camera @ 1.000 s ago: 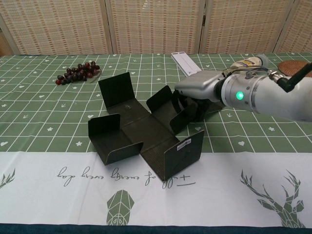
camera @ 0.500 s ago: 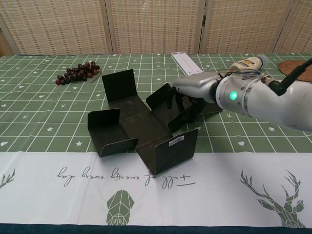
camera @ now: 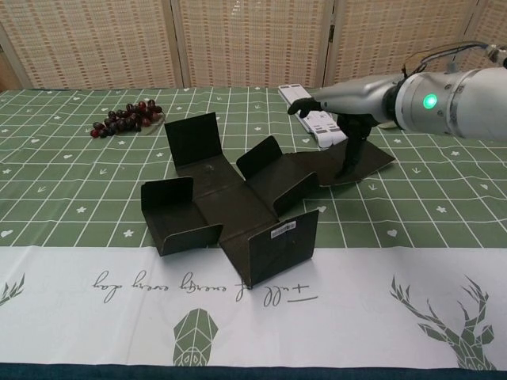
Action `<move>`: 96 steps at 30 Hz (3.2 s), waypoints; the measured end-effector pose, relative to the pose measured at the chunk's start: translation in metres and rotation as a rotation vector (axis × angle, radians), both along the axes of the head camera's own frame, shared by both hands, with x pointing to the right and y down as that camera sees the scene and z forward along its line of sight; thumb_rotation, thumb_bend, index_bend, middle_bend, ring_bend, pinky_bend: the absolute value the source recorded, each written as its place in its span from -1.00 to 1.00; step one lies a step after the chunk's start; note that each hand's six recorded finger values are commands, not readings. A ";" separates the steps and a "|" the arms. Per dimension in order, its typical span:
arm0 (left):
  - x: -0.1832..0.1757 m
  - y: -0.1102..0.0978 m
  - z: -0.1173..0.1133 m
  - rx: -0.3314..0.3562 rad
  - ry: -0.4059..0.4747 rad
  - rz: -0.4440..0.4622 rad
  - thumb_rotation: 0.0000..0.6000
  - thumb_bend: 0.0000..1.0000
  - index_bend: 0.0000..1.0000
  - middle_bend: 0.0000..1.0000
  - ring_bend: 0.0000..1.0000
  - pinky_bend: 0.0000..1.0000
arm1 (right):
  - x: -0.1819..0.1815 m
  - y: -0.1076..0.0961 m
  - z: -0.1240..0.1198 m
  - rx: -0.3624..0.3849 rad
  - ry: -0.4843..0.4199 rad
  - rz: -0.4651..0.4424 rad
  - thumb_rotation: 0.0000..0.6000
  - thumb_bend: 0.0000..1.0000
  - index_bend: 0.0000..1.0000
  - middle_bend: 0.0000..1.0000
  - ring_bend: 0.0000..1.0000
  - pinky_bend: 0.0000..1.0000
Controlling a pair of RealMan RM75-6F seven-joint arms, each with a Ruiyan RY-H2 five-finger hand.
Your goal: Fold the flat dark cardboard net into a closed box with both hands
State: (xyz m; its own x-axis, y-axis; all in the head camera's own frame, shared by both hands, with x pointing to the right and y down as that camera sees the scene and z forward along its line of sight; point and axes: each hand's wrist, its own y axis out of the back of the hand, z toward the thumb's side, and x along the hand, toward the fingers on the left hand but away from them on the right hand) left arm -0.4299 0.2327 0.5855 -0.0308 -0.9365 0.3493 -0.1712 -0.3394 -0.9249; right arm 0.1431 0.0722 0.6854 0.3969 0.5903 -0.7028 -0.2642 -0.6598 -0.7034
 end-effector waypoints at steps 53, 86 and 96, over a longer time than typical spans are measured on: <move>-0.006 -0.006 0.010 -0.043 -0.027 -0.023 1.00 -0.77 -0.67 -0.73 -0.63 -0.30 | -0.028 -0.031 0.074 -0.056 0.161 -0.159 1.00 -0.65 -0.52 -0.41 0.46 1.00; 0.116 -0.092 0.135 -0.073 -0.066 0.383 1.00 -0.77 -0.80 -0.75 -0.60 -0.29 | 0.009 -0.002 0.034 0.034 -0.096 0.017 1.00 -0.64 -0.40 -0.24 0.51 1.00; 0.147 -0.091 0.158 -0.098 -0.024 0.392 1.00 -0.77 -0.82 -0.77 -0.61 -0.30 | 0.009 0.000 0.036 0.034 -0.104 0.018 1.00 -0.61 -0.40 -0.24 0.51 1.00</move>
State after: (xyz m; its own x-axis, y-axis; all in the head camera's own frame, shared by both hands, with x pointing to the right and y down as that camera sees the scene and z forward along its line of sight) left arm -0.2829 0.1415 0.7435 0.3130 -0.8411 0.4411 0.0104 -0.4614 -0.8871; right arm 0.1519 0.0723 0.7218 0.4558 0.6205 -0.6381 -0.1775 -0.6391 -0.7483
